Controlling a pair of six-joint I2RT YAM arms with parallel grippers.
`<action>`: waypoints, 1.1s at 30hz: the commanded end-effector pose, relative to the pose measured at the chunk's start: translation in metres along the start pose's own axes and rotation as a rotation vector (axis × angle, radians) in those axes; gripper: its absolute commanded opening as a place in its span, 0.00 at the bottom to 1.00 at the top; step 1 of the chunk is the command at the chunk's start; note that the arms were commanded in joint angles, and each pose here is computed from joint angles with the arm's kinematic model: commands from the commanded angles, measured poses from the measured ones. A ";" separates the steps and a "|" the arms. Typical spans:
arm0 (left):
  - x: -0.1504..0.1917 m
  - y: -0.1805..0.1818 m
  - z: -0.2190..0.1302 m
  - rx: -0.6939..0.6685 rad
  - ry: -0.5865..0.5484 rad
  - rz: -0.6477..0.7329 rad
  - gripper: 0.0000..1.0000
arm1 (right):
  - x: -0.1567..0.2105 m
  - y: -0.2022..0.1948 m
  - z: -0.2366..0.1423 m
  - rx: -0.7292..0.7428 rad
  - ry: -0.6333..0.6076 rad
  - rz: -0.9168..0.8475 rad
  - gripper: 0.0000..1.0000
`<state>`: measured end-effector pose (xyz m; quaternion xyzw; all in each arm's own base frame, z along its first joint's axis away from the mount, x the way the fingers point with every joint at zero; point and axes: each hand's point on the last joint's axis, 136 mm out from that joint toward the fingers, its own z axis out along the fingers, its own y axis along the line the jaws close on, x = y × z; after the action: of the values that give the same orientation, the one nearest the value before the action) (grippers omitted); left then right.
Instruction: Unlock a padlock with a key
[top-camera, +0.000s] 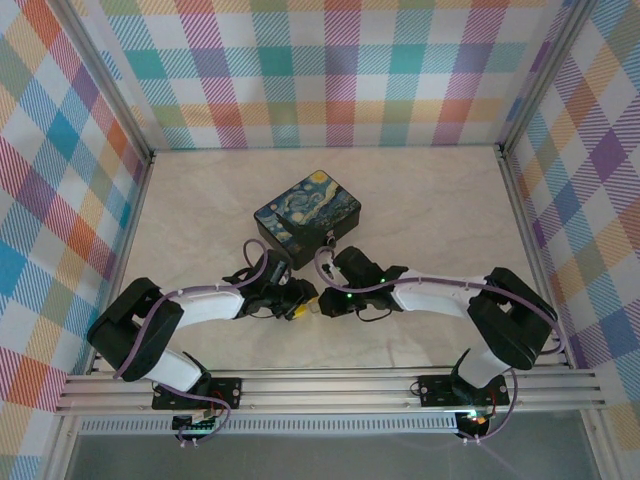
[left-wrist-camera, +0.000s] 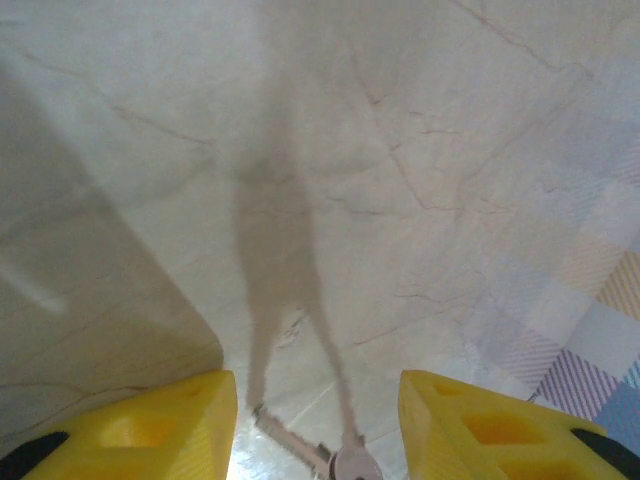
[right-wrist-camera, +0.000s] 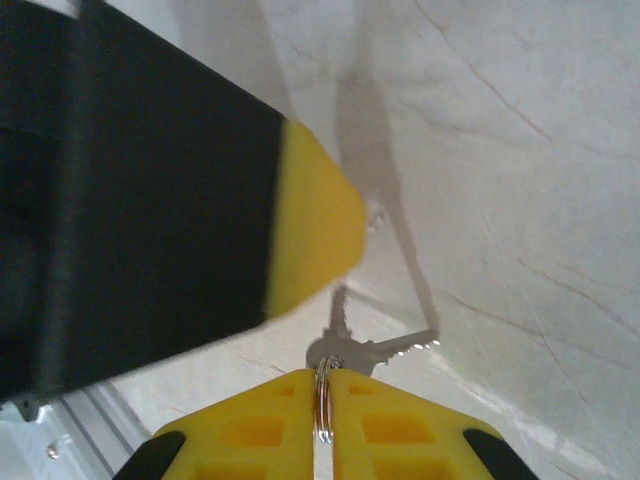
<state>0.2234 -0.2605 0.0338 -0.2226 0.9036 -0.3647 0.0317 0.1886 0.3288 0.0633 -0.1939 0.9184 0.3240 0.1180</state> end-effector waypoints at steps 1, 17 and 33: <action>0.004 -0.015 0.000 0.047 -0.001 0.004 0.45 | -0.019 0.025 -0.017 -0.063 -0.035 -0.045 0.12; -0.006 -0.022 -0.020 0.115 -0.021 -0.242 0.65 | -0.054 0.044 -0.033 -0.092 -0.107 -0.019 0.10; -0.023 -0.027 -0.082 0.200 -0.142 -0.509 0.67 | -0.092 0.077 -0.043 -0.232 -0.196 0.022 0.08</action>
<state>0.2400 -0.2305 0.1140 -0.4276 0.7815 -0.4536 0.0263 0.2266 0.3674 0.1464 -0.1663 0.8806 0.4116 0.1658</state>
